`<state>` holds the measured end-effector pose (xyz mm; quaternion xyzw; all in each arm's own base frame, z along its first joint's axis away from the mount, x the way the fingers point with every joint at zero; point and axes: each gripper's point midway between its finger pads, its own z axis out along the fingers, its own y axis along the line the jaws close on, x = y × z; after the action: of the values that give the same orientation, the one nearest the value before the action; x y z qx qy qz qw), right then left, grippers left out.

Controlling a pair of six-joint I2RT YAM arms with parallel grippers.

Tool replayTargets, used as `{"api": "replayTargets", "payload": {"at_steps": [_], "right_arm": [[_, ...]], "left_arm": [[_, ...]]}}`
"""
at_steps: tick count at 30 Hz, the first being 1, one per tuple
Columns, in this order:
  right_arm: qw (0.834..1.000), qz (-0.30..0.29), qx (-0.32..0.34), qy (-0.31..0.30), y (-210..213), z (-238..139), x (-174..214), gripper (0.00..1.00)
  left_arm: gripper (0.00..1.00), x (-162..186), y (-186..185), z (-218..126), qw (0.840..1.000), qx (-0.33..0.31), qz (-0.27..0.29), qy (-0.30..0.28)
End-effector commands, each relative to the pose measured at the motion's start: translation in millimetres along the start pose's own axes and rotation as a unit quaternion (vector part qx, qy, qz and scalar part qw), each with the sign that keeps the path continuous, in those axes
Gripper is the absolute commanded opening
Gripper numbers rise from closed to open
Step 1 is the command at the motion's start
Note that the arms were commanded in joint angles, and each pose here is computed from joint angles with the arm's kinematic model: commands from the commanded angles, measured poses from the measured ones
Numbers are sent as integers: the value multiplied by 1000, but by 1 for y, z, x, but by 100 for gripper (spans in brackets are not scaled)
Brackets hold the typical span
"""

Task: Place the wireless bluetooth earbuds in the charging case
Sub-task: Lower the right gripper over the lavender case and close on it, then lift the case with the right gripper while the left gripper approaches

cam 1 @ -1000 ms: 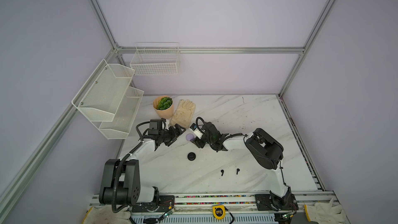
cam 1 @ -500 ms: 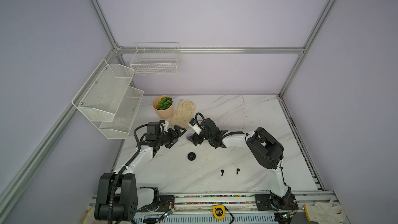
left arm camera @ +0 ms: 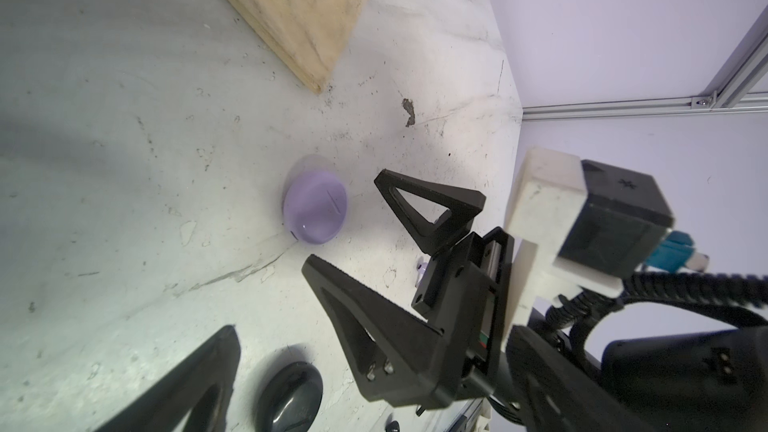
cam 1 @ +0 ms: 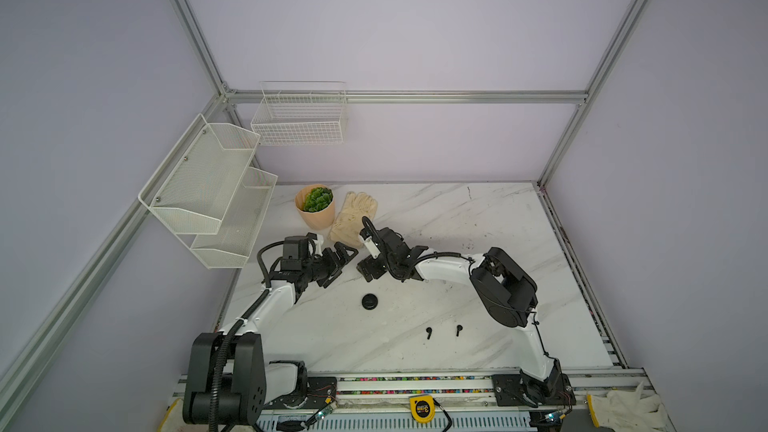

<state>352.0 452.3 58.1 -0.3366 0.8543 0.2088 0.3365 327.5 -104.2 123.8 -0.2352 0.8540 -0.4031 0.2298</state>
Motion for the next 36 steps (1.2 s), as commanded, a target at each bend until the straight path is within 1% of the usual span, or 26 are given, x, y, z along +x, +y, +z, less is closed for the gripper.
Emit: {"api": "replayTargets", "payload": {"at_steps": [1, 5, 11, 14, 21, 25, 30, 36], "right_arm": [[999, -15, 22, 29, -5, 12, 16, 92], [998, -29, 27, 38, -7, 20, 22, 90], [998, -31, 29, 37, -7, 22, 25, 71], [999, -27, 27, 31, -6, 21, 23, 66], [999, -22, 22, 23, -4, 20, 20, 62], [999, -38, 12, 10, -1, 14, 15, 61], [998, -60, 2, -23, -2, 2, 1, 59], [997, -63, 2, -44, -13, -16, -9, 56]], "left_arm": [[100, 2, 6, 0, 1000, 0, -2, -2], [100, 2, 7, -1, 1000, 1, -2, 0], [100, 3, 9, -1, 1000, 1, -3, 1], [100, 3, 9, -1, 1000, 0, -3, 1], [100, 2, 10, -1, 1000, -3, -1, -1], [100, 3, 12, -1, 1000, -5, -1, 1], [99, 4, 12, -3, 1000, -5, -1, 1], [99, 4, 11, -7, 1000, -3, 2, -4]]}}
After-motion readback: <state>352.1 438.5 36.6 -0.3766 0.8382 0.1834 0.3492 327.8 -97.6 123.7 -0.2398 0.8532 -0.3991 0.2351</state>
